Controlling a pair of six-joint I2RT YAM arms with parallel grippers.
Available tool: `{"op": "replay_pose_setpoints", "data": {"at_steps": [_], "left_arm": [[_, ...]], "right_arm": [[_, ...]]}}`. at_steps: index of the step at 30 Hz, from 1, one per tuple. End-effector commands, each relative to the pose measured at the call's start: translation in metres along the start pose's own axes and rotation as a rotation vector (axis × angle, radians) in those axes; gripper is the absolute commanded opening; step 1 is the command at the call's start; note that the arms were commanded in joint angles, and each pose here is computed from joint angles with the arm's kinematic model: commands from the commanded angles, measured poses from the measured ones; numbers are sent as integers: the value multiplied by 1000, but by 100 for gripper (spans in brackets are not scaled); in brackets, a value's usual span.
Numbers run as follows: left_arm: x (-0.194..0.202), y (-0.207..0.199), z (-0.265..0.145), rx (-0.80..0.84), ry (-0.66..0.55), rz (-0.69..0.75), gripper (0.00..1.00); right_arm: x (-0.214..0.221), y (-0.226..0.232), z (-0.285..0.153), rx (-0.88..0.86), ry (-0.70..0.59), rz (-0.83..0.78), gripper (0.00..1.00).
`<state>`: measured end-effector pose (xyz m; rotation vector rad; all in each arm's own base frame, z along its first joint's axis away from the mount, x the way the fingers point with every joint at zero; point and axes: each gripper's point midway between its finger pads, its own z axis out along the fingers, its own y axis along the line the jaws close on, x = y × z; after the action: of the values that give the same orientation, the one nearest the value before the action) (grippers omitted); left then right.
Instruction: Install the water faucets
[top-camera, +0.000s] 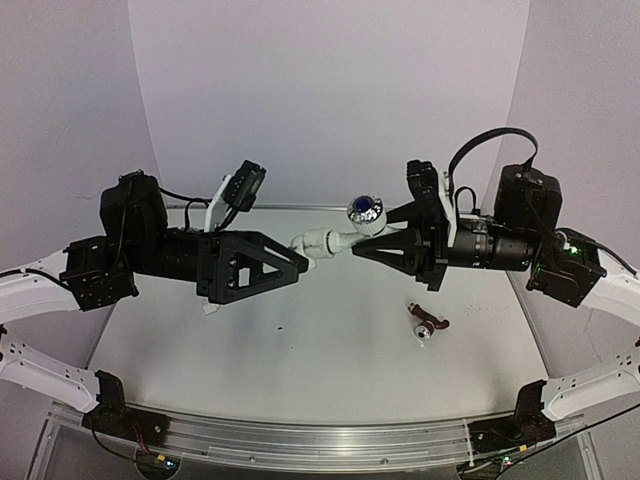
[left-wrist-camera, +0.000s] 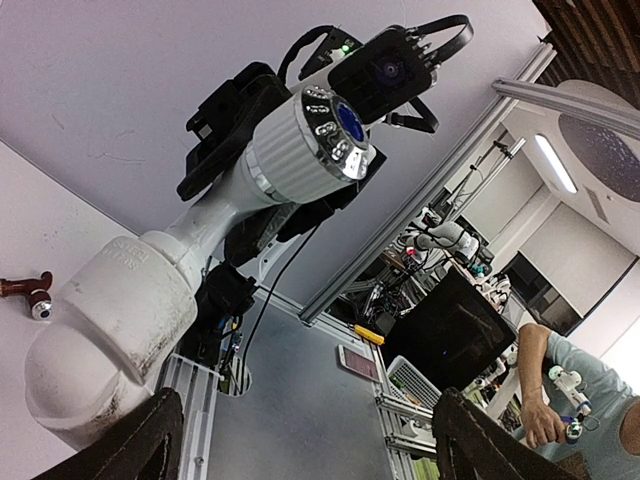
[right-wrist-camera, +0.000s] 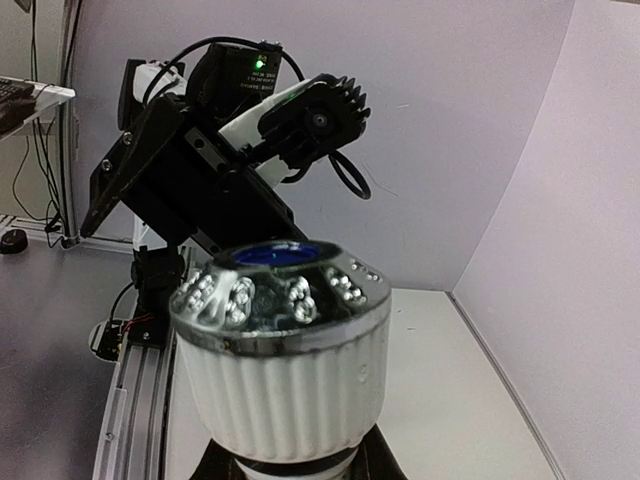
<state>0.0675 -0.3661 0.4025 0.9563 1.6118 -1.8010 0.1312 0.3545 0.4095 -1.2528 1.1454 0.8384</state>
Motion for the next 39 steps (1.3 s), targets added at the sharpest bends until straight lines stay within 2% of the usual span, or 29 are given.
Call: {"op": "replay_pose_setpoints", "data": {"at_steps": [1,7,14,22,32,37,39], "left_arm": [[-4,11,4,-37,-9,3,86],[1,17,0,-72,-14,-10,86],[-7,37,-18,-217,-107,-13,85],[3,39,-8,-187,-53,-23,86],[0,37,-38,-290,-86,14,85],[0,32,-28,-241,-70,19,85],[3,21,-18,-154,-25,35,87]], "right_arm": [[-67,-2,-16,3,-240,-17,0],[-78,-2,-23,-1,-278,-21,0],[-103,8,-35,-71,-344,-1,0],[-103,11,-37,-80,-352,-16,0],[-109,13,-45,-81,-372,-37,0],[-107,19,-42,-121,-369,-18,0],[-104,21,-39,-137,-364,-6,0]]}}
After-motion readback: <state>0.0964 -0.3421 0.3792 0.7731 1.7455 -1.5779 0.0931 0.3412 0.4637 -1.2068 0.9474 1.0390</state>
